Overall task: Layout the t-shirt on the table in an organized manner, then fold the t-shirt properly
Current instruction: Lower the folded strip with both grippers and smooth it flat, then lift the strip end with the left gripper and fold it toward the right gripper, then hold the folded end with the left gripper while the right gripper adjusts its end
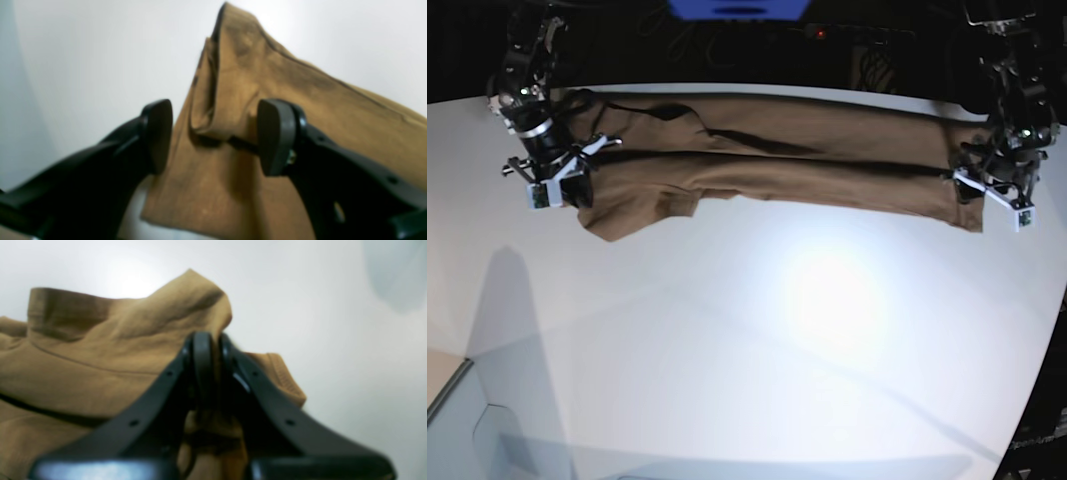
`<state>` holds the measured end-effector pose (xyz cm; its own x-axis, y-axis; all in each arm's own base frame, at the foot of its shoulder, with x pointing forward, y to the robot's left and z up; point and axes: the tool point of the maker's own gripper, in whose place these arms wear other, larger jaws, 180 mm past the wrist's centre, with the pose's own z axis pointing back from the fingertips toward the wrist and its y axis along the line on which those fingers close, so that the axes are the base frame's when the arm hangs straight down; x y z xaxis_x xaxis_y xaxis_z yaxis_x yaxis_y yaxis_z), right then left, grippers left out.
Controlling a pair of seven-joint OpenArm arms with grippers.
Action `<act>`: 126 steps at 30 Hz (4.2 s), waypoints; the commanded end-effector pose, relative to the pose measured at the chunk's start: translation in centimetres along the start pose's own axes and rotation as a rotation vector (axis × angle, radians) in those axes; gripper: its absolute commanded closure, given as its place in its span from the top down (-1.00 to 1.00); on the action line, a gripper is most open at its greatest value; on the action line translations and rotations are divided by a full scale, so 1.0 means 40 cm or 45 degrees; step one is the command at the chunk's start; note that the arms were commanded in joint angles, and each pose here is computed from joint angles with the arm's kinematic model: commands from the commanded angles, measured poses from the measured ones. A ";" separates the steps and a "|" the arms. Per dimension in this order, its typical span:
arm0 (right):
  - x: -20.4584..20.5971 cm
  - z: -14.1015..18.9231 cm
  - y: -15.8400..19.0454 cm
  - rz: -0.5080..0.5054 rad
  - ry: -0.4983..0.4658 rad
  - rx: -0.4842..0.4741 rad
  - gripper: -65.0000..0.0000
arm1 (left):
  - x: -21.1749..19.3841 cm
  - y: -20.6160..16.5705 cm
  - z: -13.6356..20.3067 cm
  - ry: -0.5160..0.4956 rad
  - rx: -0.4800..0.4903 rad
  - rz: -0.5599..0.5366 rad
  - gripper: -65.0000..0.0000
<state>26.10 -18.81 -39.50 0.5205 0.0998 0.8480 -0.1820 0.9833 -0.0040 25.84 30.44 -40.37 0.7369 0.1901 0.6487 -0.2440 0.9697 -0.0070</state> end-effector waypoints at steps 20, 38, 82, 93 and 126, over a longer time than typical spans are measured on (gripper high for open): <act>0.037 0.002 -0.006 0.005 -0.067 -0.001 -1.00 | -0.048 0.051 -0.038 0.028 0.046 0.036 0.16; 0.030 0.003 -0.002 0.005 -0.060 0.003 -1.00 | 0.063 -0.016 0.018 -0.176 -0.016 -0.066 -1.00; 0.006 -0.002 0.011 -0.016 0.012 0.008 -1.00 | -0.070 -0.839 0.206 -0.027 -0.701 -0.312 -1.00; 0.007 -0.003 0.010 -0.014 0.010 0.007 -1.00 | -0.092 -0.890 0.242 -0.029 -0.778 -0.373 -0.04; 0.085 0.070 0.019 0.074 -0.087 -0.026 -0.26 | -0.118 -0.517 0.016 0.017 -0.315 -0.289 0.00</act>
<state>24.65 -18.44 -36.57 0.5028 0.1563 0.8502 -0.1915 0.9792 -0.0668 27.14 9.01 -42.70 0.7551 -0.0259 0.6551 0.0898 0.9939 -0.0642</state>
